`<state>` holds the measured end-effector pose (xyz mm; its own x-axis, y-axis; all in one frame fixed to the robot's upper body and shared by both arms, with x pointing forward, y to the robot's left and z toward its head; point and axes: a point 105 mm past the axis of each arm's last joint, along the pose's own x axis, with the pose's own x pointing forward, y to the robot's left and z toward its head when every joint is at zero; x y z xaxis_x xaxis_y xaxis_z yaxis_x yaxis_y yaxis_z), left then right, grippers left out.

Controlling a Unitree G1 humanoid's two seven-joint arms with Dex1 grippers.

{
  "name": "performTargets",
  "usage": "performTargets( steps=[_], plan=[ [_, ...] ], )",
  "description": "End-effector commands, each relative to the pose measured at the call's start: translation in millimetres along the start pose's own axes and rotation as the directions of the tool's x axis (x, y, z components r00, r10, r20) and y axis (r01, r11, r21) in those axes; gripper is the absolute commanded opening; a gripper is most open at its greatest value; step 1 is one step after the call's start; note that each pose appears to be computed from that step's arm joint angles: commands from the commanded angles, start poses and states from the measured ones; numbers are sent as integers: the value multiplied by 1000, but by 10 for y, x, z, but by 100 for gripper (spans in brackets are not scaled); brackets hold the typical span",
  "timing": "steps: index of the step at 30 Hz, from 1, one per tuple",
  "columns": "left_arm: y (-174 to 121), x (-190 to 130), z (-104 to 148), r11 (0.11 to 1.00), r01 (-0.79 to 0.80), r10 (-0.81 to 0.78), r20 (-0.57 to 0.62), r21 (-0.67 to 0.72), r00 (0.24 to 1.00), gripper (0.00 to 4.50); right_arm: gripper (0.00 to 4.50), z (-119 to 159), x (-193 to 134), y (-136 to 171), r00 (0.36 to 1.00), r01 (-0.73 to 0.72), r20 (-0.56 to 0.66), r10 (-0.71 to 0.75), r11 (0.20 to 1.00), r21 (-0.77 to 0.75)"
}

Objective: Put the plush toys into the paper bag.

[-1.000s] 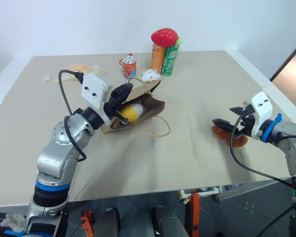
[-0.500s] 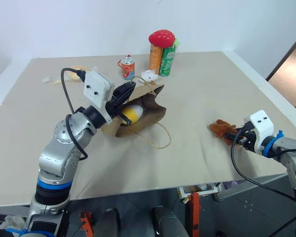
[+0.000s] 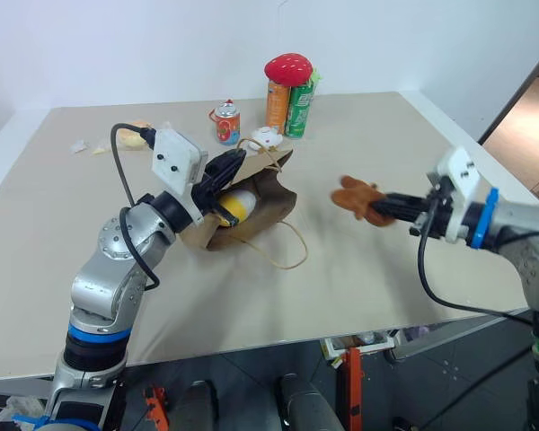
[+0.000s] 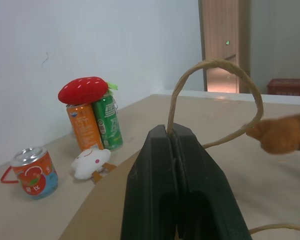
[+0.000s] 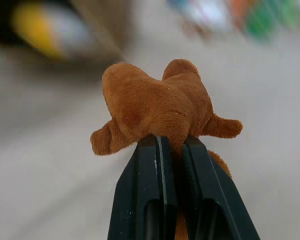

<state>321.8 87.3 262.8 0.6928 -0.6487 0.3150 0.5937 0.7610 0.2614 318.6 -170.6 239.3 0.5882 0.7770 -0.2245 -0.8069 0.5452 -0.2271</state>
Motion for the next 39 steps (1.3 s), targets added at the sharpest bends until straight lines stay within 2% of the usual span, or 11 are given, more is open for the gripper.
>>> performTargets(
  steps=[1, 6, 10, 22, 28, 29, 30, 33, 34, 38, 39],
  plan=[
    [72, 18, 150, 999, -33, 31, 58, 35, 998, 0, 27, 85, 260, 315, 986, -164, -6, 164, 986, 4],
    [54, 53, 164, 999, -41, 39, 75, 29, 996, 0, 27, 29, 619, 406, 976, -218, -32, 216, 975, -52],
    [-22, 66, 160, 1000, -16, 14, 80, 19, 997, 0, 27, 182, 928, 358, 977, -206, 33, 209, 976, -70],
    [-105, 56, 142, 1000, -4, 4, 74, 2, 997, 0, 27, 522, 1431, 289, 975, -181, 101, 200, 969, -168],
    [-115, 64, 139, 1000, -9, 10, 74, -7, 997, 0, 27, 406, 1607, 361, 978, -171, 101, 180, 980, -97],
    [-106, 62, 138, 1000, -12, 13, 73, -6, 997, 0, 101, 368, 1609, 386, 978, -183, 88, 192, 978, -100],
    [-96, 59, 137, 1000, -16, 16, 71, -5, 997, 0, 101, 359, 1600, 411, 975, -194, 86, 204, 974, -113],
    [-50, 37, 128, 1000, -27, 27, 64, 2, 998, 0, 255, 434, 1492, 468, 962, -227, 125, 245, 964, -142],
    [-31, 30, 124, 1000, -31, 31, 62, 4, 998, 0, 255, 451, 1445, 472, 959, -231, 132, 251, 961, -149],
    [20, 32, 117, 999, -43, 42, 61, 9, 997, 0, 413, 436, 1342, 466, 959, -224, 137, 249, 959, -175],
    [31, 34, 117, 999, -45, 44, 62, 9, 997, 0, 413, 431, 1319, 448, 961, -213, 138, 238, 962, -174]
  ],
)
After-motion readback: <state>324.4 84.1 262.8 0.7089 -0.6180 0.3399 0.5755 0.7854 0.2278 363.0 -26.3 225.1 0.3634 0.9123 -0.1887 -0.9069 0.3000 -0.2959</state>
